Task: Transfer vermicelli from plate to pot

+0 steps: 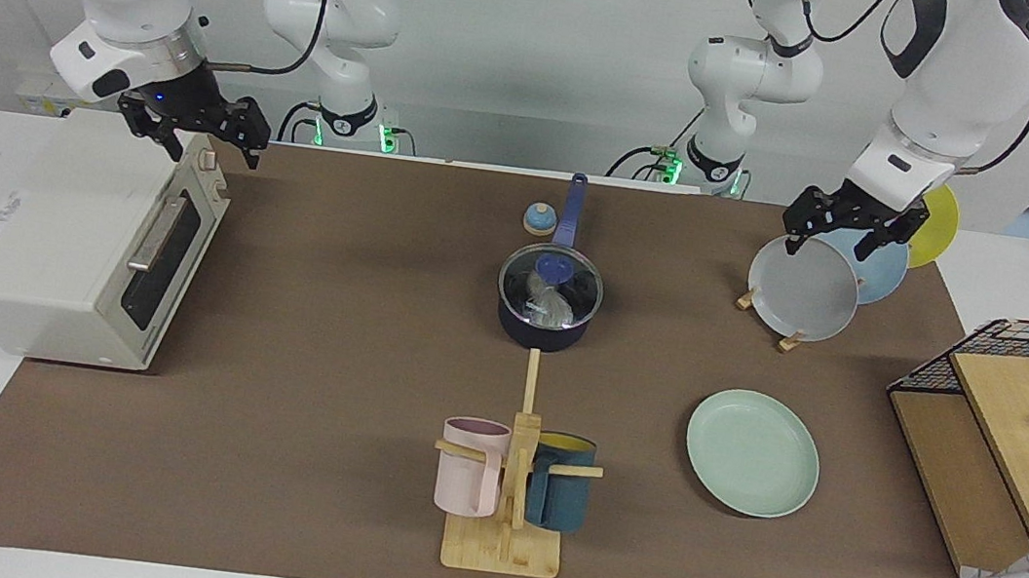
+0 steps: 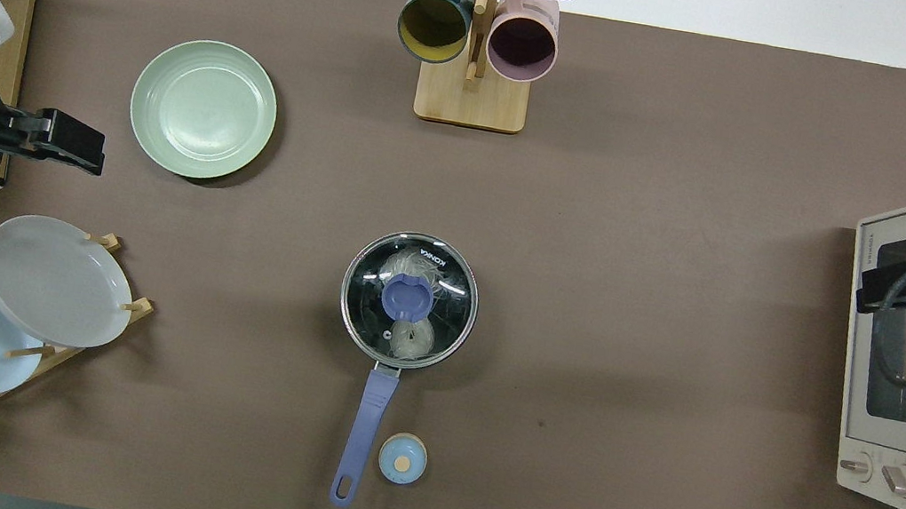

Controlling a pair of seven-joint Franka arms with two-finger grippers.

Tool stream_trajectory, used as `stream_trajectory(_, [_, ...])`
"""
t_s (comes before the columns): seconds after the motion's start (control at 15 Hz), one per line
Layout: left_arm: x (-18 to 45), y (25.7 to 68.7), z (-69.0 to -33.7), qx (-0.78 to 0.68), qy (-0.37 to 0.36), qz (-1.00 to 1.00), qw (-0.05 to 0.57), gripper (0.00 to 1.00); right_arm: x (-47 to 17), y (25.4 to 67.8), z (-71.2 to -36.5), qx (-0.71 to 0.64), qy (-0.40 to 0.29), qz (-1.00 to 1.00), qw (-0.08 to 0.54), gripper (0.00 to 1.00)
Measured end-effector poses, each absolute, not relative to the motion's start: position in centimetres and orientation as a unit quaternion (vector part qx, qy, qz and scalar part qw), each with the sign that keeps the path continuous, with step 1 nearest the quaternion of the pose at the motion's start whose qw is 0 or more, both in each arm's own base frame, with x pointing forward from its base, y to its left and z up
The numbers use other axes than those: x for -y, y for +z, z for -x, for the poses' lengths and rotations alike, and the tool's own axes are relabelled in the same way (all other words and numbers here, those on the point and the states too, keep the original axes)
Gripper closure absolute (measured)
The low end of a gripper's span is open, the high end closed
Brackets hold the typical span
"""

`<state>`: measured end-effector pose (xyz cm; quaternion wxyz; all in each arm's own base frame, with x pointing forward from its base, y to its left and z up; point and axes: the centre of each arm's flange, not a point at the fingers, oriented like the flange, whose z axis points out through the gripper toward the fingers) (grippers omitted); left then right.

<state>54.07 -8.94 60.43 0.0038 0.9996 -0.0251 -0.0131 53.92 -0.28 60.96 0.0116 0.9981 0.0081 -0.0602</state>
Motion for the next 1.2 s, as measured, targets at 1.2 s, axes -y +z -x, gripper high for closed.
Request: stream_trajectory(1.2, [8.92, 60.43, -54.07, 0.025, -0.013, -1.0, 0.004, 0.0, 0.03, 61.4, -53.77, -0.01, -0.055, -0.998, 0.012, 0.0])
